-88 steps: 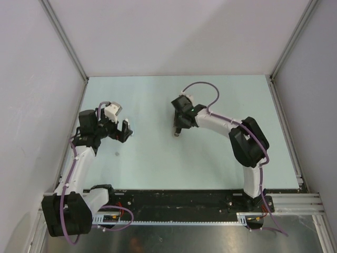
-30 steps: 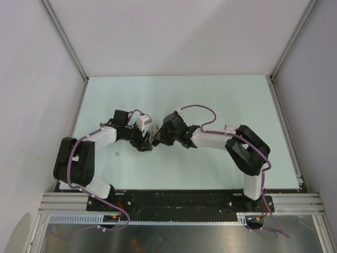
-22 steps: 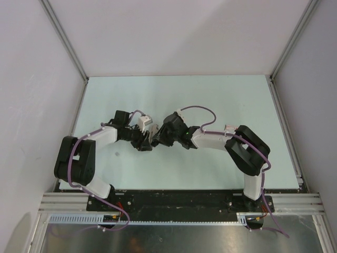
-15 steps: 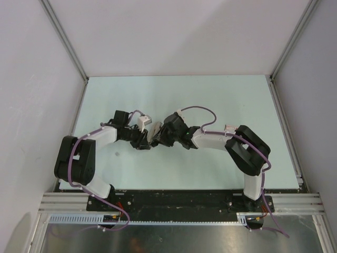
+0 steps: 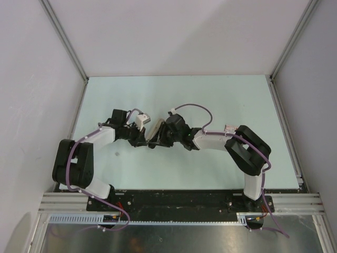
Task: Unload the staples from the stapler
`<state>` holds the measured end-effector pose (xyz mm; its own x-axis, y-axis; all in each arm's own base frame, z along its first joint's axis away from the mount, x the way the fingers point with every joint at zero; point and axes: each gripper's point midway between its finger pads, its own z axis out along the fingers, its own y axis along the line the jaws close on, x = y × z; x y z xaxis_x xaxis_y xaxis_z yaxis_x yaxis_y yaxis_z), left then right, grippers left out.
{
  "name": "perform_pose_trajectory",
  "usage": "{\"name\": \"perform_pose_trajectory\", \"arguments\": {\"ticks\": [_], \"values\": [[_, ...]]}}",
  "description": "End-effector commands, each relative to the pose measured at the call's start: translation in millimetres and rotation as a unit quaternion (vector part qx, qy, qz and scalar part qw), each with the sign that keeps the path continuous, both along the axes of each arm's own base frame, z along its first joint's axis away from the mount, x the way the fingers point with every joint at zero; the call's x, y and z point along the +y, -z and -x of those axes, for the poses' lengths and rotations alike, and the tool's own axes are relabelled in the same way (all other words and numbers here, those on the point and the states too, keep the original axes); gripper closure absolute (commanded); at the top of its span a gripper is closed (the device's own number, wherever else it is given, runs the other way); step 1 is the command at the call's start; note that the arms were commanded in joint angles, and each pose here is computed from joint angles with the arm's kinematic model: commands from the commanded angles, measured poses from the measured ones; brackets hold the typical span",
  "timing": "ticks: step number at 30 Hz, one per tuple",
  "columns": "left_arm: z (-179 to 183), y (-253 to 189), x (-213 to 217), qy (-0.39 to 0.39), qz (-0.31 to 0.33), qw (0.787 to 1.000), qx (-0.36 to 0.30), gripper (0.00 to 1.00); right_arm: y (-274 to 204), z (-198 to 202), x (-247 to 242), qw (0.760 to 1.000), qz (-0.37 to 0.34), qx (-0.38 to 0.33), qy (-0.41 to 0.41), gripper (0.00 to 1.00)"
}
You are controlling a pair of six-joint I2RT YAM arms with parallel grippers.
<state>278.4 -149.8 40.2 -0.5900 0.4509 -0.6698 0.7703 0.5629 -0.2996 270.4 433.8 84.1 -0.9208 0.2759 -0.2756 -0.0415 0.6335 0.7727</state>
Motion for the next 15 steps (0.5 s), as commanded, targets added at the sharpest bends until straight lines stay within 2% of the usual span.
{"name": "perform_pose_trajectory", "arguments": {"ticks": [1, 7, 15], "values": [[-17, -29, -8, 0.042, -0.006, 0.995, -0.09, 0.94, -65, -2, 27, 0.987, -0.084, -0.115, -0.068, 1.0], [-28, -33, 3, 0.044, -0.045, 0.989, -0.131, 0.97, -62, -3, 17, 0.982, -0.045, -0.158, -0.094, 1.0], [-46, -28, 9, 0.03, -0.072, 0.986, -0.146, 1.0, -51, -5, -4, 0.978, 0.0, -0.18, -0.108, 1.0]]}}
